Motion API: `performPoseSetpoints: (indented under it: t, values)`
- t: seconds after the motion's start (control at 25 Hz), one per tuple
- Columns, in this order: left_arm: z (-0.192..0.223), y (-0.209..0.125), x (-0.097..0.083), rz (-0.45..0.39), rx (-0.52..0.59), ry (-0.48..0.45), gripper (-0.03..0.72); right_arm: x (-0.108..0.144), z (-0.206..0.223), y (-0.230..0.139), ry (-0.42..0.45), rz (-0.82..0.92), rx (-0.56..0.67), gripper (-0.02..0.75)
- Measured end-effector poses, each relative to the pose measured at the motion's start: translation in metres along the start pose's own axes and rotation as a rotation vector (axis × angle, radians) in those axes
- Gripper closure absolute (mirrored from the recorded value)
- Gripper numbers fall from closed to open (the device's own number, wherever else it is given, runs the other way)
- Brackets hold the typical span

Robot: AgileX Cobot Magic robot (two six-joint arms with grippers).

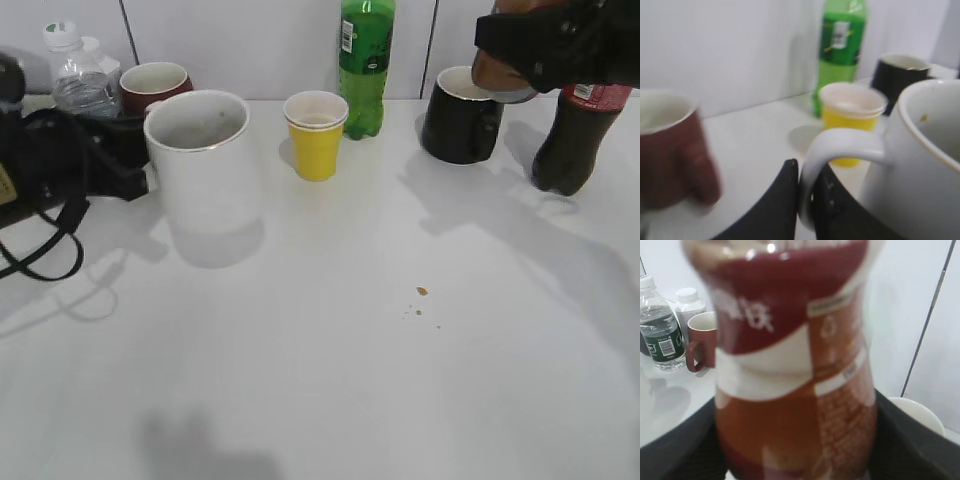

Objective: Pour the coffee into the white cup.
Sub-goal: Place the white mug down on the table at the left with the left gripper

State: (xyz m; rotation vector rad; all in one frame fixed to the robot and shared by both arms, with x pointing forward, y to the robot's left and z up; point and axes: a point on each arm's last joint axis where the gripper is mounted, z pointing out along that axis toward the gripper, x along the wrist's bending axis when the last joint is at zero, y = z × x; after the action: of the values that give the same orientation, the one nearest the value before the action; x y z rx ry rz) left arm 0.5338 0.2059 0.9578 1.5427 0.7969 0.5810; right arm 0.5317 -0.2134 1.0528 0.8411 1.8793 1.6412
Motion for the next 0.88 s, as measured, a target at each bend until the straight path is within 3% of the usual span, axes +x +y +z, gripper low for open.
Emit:
performPoseSetpoints:
  t: [0.52,0.88]
  values:
    - [-0.025,-0.024,0.024,-0.013,0.005,0.376,0.634,0.000,0.000,0.000,-0.001,0.000,0.000,0.203]
    - [-0.021,-0.051,0.037,-0.074,-0.010,0.468,0.634,0.000,0.000,0.000,-0.001,0.001,0.000,0.203]
